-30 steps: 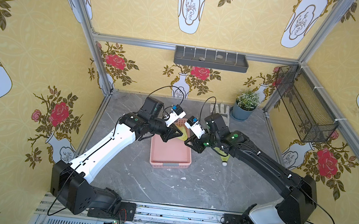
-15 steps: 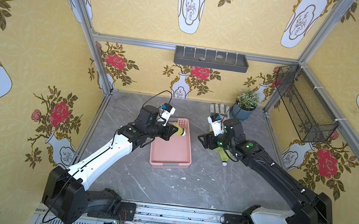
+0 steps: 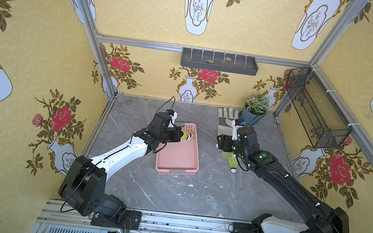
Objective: Put the shuttlecocks into the storage box
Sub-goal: Place the shuttlecock in the storage box.
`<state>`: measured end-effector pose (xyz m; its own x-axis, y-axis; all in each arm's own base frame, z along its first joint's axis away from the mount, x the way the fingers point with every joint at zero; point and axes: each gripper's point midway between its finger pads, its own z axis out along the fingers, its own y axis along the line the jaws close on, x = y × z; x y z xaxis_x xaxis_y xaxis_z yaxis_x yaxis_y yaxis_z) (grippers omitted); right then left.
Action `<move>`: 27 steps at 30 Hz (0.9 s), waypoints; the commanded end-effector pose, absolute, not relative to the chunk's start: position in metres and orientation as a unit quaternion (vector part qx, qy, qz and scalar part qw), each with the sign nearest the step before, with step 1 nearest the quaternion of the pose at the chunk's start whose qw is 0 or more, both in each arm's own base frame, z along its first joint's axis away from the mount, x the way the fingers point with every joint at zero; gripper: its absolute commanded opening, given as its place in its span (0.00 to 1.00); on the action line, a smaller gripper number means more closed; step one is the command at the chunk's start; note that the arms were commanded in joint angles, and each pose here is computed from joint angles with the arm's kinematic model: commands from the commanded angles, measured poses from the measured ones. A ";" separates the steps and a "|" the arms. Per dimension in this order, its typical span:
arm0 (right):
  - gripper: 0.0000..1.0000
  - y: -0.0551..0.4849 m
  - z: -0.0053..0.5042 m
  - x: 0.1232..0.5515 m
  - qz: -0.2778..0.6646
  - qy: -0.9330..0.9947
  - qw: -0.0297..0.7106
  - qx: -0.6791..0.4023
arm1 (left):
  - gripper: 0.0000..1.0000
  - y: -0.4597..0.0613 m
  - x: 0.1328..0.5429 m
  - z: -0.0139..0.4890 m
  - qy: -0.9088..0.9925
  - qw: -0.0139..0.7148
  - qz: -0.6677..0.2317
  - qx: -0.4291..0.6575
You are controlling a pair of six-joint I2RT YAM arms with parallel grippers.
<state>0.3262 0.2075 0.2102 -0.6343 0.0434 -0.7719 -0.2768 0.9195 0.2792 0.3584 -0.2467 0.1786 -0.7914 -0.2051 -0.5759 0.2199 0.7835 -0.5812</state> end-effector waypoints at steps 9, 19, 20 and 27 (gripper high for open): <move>0.76 0.198 0.205 0.325 0.175 0.890 0.419 -0.040 | 0.00 -0.252 0.373 0.139 0.889 0.291 -0.345 -0.071; 0.76 0.194 0.199 0.324 0.167 0.893 0.416 -0.037 | 0.00 -0.260 0.377 0.112 0.891 0.267 -0.355 -0.089; 0.76 0.194 0.198 0.323 0.167 0.894 0.414 -0.038 | 0.00 -0.261 0.378 0.110 0.891 0.265 -0.359 -0.089; 0.76 0.194 0.192 0.322 0.167 0.898 0.406 -0.039 | 0.00 -0.266 0.383 0.098 0.890 0.257 -0.364 -0.098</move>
<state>0.3230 0.1943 0.1950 -0.6577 0.0626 -0.7507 -0.2112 0.9412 0.2635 0.3775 -0.2616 0.0954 -0.8570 -0.3477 -0.3803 0.0014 0.7364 -0.6765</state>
